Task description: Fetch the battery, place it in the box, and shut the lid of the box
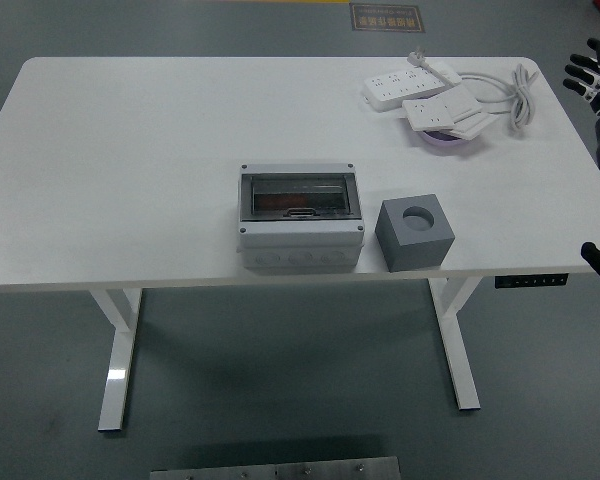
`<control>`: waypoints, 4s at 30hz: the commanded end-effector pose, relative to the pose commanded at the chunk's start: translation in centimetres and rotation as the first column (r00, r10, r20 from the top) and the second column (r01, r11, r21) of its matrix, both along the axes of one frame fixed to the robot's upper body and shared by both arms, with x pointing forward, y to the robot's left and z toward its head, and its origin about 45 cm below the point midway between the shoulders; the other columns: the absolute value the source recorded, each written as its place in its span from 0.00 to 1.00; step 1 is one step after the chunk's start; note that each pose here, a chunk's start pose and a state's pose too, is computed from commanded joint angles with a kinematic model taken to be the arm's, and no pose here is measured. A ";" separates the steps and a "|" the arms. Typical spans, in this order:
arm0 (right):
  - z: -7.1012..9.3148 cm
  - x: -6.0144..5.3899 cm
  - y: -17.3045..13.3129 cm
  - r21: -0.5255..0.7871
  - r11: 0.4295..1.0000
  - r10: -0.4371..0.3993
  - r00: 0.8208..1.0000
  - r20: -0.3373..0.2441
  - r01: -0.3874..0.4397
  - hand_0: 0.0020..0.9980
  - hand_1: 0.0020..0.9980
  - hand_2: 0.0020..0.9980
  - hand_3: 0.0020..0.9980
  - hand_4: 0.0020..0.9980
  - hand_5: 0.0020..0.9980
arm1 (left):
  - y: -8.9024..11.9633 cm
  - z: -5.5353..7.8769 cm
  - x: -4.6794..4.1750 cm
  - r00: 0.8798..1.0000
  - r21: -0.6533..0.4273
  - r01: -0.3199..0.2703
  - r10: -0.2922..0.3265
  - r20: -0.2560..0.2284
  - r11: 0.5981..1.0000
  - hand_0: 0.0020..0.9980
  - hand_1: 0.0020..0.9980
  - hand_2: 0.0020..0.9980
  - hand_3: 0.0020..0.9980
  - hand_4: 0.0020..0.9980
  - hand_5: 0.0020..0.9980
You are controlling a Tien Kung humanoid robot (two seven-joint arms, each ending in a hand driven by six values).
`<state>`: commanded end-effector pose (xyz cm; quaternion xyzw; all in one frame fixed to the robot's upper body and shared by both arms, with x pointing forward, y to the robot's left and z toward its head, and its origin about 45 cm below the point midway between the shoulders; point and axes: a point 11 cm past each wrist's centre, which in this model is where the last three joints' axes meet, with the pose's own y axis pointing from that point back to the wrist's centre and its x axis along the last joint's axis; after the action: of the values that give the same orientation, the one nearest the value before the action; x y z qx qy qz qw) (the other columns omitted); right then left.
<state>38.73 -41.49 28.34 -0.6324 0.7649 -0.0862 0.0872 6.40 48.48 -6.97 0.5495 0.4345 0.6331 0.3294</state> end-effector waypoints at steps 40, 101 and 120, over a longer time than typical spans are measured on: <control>-0.2 0.1 0.3 -0.099 0.995 0.007 0.998 -0.058 -0.013 0.80 0.80 0.80 0.83 0.76 0.04 | -0.1 -0.2 -0.68 1.000 -0.007 -0.026 0.026 0.004 1.000 0.64 0.71 0.65 0.62 0.69 0.31; 0.8 0.0 0.2 -0.115 0.993 0.004 0.999 -0.046 -0.010 0.82 0.80 0.78 0.80 0.78 0.13 | 0.3 0.1 0.05 1.000 0.002 -0.022 0.022 0.015 1.000 0.64 0.71 0.65 0.63 0.69 0.31; 0.4 0.0 0.4 -0.091 0.996 0.000 0.999 -0.035 -0.003 0.83 0.80 0.77 0.79 0.78 0.14 | 1.3 0.7 0.27 1.000 0.022 -0.015 0.015 0.013 1.000 0.65 0.71 0.65 0.63 0.70 0.31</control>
<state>38.71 -41.04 28.76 -0.6378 0.7610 -0.1099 0.0449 6.67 49.81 -6.29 0.5458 0.4294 0.6438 0.3214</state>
